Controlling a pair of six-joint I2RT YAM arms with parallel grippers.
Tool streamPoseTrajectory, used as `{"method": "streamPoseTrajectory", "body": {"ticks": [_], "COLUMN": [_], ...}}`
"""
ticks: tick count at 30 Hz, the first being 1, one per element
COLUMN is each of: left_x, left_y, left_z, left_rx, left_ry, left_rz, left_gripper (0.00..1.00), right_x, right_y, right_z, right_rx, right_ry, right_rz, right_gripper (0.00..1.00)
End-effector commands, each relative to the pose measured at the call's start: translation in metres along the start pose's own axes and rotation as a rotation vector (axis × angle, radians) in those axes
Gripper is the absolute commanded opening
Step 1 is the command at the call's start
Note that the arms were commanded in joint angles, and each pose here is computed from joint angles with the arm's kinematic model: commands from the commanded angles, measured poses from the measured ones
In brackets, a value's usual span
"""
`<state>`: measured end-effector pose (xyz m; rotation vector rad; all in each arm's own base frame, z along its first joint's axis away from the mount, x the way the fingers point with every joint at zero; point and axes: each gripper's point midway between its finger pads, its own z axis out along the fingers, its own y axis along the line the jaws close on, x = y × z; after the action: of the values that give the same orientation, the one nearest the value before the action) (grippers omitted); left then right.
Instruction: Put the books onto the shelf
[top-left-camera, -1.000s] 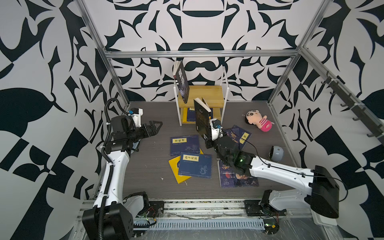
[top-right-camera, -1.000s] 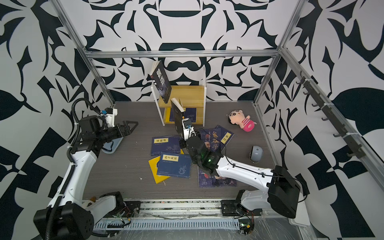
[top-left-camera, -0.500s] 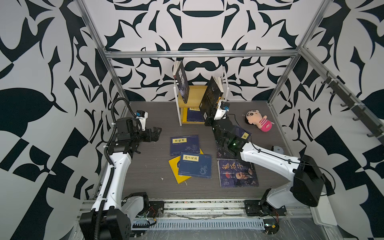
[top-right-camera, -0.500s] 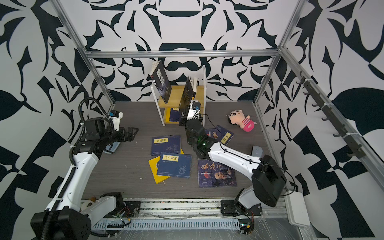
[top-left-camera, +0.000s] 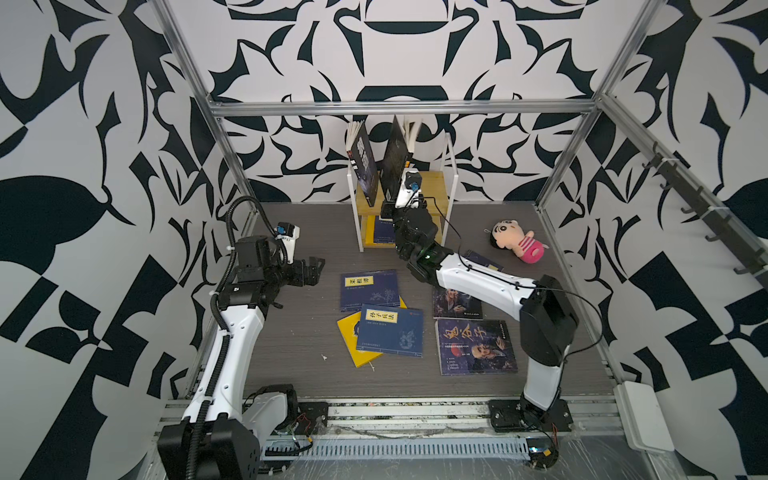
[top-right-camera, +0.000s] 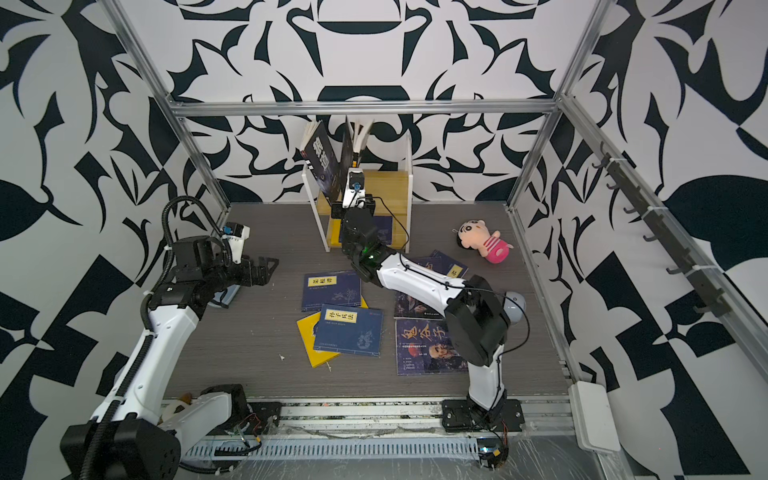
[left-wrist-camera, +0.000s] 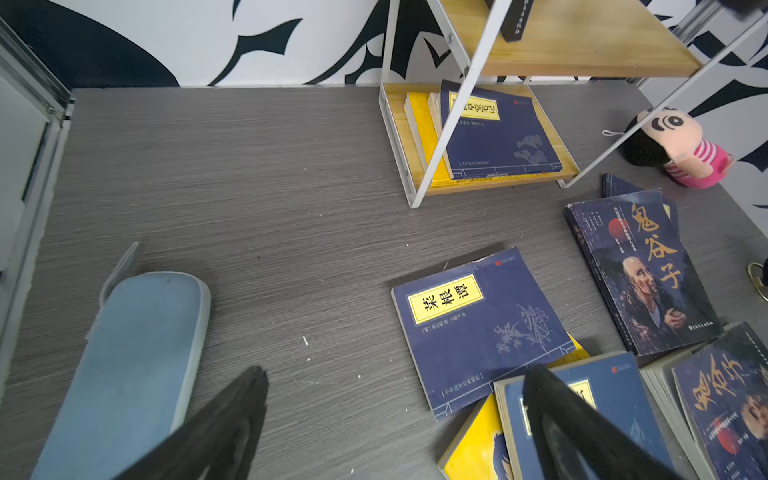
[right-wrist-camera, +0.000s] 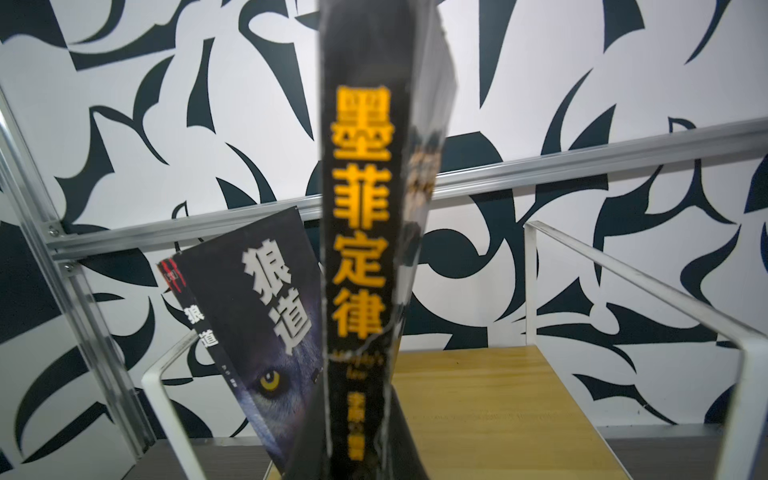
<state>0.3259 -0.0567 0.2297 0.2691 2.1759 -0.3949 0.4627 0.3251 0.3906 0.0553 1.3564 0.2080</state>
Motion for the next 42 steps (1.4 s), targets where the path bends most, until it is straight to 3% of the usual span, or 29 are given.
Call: {"method": "streamPoseTrajectory", "body": {"ticks": [1, 18, 38, 42], "left_x": [0.002, 0.002, 0.001, 0.001], "left_y": [-0.008, -0.014, -0.013, -0.015], "left_z": [-0.001, -0.002, -0.002, -0.002], "left_rx": [0.032, 0.038, 0.028, 0.036], "left_ry": [-0.004, -0.004, -0.003, -0.004], "left_rz": [0.006, 0.037, 0.043, 0.043], "left_gripper": [0.99, 0.99, 0.99, 1.00], "right_x": [-0.064, -0.010, 0.019, 0.027], "right_y": [-0.005, 0.006, 0.022, 0.025], "right_z": [0.009, 0.064, 0.065, 0.065], "right_rx": [0.030, 0.041, -0.028, -0.045], "right_ry": [-0.166, -0.102, -0.013, 0.017], "right_rz": [0.055, 0.011, 0.021, -0.003], "right_gripper": [0.00, 0.00, 0.00, 0.06]}}
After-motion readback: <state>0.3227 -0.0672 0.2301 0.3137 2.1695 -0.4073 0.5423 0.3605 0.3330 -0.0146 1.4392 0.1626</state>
